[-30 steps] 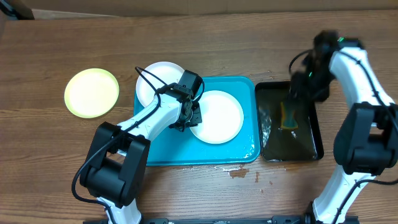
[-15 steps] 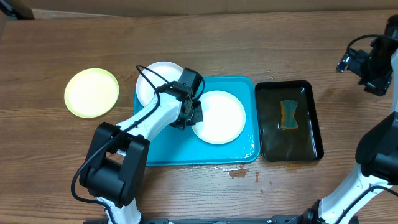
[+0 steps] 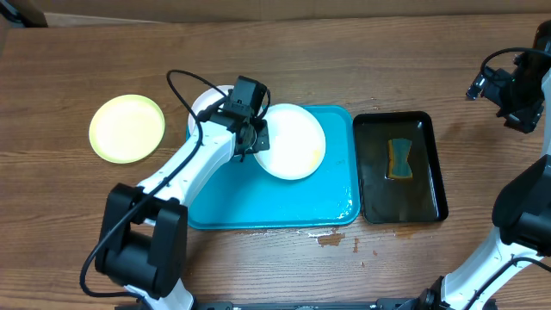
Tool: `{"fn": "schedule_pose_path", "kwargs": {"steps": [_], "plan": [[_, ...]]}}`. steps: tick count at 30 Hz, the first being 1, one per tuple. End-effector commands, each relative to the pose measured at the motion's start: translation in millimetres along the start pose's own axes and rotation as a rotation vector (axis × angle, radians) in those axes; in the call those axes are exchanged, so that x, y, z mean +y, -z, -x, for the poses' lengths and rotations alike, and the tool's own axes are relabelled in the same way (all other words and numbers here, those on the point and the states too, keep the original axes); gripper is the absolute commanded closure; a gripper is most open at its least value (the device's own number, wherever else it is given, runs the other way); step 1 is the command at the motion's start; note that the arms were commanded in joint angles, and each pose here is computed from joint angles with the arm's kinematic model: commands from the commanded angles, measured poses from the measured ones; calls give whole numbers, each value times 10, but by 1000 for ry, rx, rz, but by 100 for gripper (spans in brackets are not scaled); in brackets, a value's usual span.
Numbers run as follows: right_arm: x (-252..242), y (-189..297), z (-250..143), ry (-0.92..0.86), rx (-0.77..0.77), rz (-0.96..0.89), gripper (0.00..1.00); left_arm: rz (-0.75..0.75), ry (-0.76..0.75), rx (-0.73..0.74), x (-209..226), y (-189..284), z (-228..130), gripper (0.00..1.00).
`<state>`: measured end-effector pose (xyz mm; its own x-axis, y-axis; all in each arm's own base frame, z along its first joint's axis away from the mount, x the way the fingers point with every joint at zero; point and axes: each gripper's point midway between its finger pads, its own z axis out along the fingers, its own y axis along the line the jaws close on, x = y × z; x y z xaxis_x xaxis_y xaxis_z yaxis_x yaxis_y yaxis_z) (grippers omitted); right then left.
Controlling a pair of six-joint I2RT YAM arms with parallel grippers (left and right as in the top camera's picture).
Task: Clean dirty plates on tray and stack at the side
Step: 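Lift the white plate with the left gripper and tilt it over the black tray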
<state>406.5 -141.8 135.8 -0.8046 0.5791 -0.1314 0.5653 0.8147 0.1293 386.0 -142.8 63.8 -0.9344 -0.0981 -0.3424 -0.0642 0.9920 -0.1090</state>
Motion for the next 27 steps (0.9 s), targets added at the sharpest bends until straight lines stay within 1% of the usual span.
{"fn": "schedule_pose_path", "kwargs": {"steps": [1,8,12,15,20,24,27], "plan": [[13,133,53,-2,-42,8,0,-23,-26,-108,-52,263,267,96],[13,133,53,-2,-42,7,0,-63,-42,-195,-172,475,511,96],[13,133,53,-2,-42,8,0,-95,-65,-237,-340,614,629,96],[13,133,53,-2,-42,8,0,-127,-94,-269,-544,725,674,96],[13,133,53,-2,-42,8,0,-203,-172,-341,-1051,873,641,96],[12,133,54,-2,-42,8,0,-191,-223,-412,-1345,965,571,96],[13,133,53,-2,-42,7,0,-151,-284,-475,-1537,1053,485,96]]}}
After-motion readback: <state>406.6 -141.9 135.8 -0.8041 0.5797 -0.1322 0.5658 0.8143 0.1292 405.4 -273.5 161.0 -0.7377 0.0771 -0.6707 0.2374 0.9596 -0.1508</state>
